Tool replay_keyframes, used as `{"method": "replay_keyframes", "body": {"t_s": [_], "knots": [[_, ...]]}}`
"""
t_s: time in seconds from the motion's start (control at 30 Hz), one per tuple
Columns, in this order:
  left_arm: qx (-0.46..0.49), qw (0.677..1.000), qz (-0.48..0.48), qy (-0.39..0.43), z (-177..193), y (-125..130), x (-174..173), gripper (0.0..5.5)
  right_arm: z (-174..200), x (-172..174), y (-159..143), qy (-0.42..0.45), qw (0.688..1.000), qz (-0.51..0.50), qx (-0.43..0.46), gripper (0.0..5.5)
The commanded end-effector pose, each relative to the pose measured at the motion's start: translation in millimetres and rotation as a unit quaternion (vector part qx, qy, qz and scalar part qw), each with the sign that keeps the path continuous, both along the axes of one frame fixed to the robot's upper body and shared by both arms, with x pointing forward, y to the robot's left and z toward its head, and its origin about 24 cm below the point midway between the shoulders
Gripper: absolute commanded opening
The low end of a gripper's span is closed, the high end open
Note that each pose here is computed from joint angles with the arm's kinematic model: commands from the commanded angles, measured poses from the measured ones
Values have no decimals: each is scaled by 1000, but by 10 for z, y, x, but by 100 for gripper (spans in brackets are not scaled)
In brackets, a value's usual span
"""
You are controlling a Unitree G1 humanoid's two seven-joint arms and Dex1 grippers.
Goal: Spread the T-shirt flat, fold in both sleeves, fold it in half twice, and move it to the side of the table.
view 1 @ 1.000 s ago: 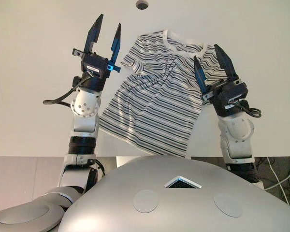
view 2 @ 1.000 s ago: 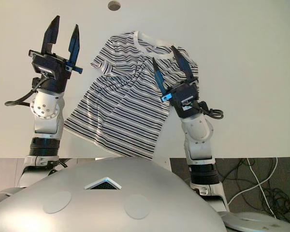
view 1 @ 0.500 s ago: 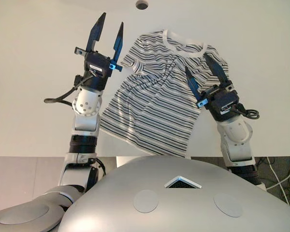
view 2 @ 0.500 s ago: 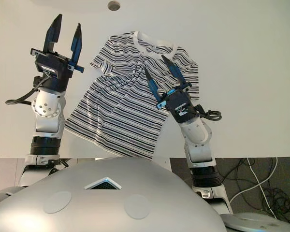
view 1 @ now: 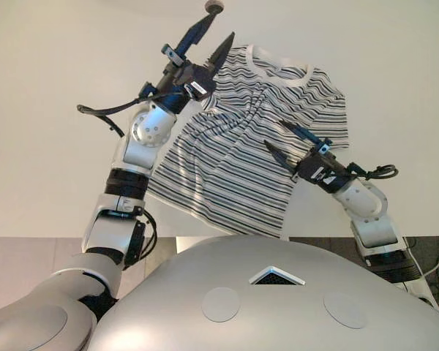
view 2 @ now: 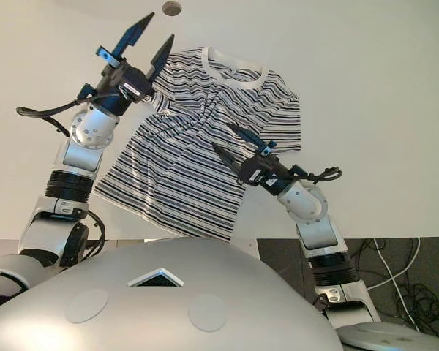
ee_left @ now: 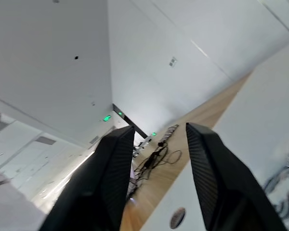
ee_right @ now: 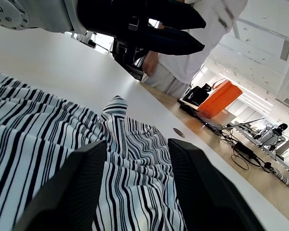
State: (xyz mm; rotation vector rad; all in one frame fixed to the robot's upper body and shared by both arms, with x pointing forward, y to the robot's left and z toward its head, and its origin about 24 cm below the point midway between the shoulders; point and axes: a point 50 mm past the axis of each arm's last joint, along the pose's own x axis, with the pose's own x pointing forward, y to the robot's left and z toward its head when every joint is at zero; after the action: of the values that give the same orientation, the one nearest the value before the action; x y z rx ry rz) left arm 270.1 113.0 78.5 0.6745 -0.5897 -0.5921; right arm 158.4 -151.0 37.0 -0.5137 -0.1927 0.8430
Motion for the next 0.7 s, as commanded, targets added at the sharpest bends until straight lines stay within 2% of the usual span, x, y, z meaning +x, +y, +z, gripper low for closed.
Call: {"method": "replay_keyframes", "body": {"t_s": [0.03,0.2,0.3,0.37,0.5,0.63,0.7], "knots": [[58,998,-6,17,-115,25,82,197,-117,-88,-84,39,997,26,-63,238],[169,985,21,-3,-118,57,475,197,-213,-114,-246,78,986,59,-137,238],[244,969,46,-10,-80,58,759,197,-268,-116,-349,101,973,86,-188,238],[286,957,46,-8,-139,9,831,197,-268,-95,-388,105,969,94,-202,238],[371,928,-19,12,-474,-157,705,197,-266,-46,-463,106,963,102,-224,238],[458,884,-88,35,-798,-43,491,197,-246,-83,-557,112,957,108,-243,238],[473,874,-101,41,-857,38,438,197,-235,-85,-607,114,955,106,-253,238]]}}
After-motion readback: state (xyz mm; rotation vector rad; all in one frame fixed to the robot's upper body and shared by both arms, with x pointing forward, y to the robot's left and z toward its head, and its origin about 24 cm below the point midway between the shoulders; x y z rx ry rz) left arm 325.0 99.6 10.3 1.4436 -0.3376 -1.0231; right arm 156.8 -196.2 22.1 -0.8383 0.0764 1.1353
